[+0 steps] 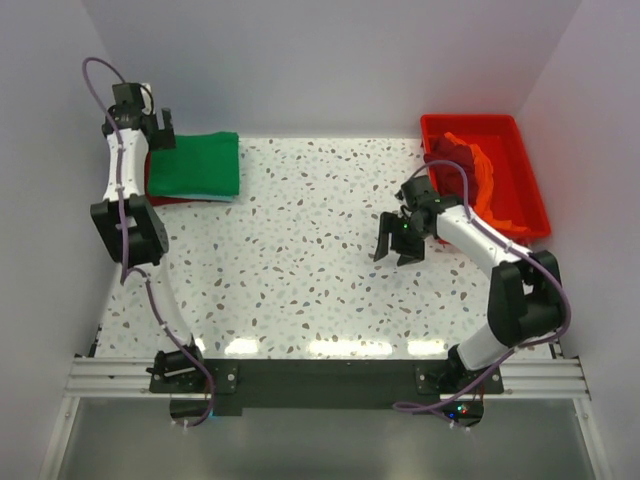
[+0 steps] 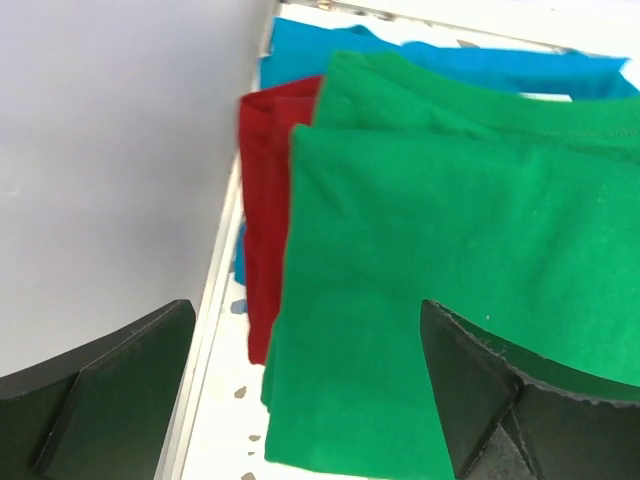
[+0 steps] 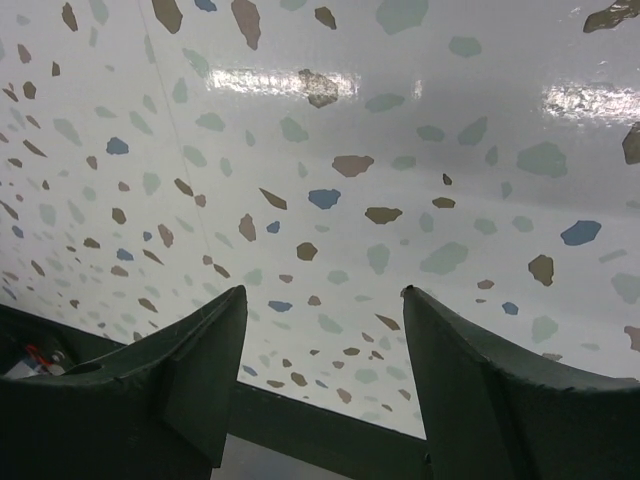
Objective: Fold and stack the t-shirts
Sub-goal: Neatly place the folded tshirt to the corner, then reset both grippers
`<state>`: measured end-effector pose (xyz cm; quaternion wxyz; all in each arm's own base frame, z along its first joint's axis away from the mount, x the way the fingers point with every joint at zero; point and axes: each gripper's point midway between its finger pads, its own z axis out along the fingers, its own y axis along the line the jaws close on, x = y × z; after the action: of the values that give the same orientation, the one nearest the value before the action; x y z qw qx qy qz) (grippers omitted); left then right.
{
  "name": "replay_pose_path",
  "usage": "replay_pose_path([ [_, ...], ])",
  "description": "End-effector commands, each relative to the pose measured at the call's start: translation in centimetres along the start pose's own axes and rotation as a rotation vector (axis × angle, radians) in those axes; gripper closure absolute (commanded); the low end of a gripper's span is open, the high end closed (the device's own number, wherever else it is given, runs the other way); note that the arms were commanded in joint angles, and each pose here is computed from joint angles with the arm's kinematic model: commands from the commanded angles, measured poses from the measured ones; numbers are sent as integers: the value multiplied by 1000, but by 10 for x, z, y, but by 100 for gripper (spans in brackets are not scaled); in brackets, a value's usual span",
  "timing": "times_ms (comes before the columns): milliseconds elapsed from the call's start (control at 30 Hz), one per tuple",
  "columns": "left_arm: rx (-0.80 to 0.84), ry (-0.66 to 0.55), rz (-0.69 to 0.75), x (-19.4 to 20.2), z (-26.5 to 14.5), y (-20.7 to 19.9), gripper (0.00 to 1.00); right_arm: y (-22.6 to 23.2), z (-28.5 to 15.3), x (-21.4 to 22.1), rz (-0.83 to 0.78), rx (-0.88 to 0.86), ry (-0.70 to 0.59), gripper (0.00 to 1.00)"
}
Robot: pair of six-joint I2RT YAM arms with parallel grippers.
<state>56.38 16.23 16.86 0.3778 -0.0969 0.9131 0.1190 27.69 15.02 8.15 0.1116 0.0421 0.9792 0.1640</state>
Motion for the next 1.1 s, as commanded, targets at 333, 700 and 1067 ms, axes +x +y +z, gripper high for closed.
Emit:
replay_pose_path([
  [333, 12, -248, -129, -64, -118, 1, 0, 17, -58, -31, -64, -6, -177, 28],
  [700, 194, -218, -63, 89, -207, -124, 0, 22, -69, -36, -111, -61, -297, 28],
  [1067, 400, -140, -131, 207, -262, -201, 0, 17, -67, -44, -114, -57, -390, 27],
])
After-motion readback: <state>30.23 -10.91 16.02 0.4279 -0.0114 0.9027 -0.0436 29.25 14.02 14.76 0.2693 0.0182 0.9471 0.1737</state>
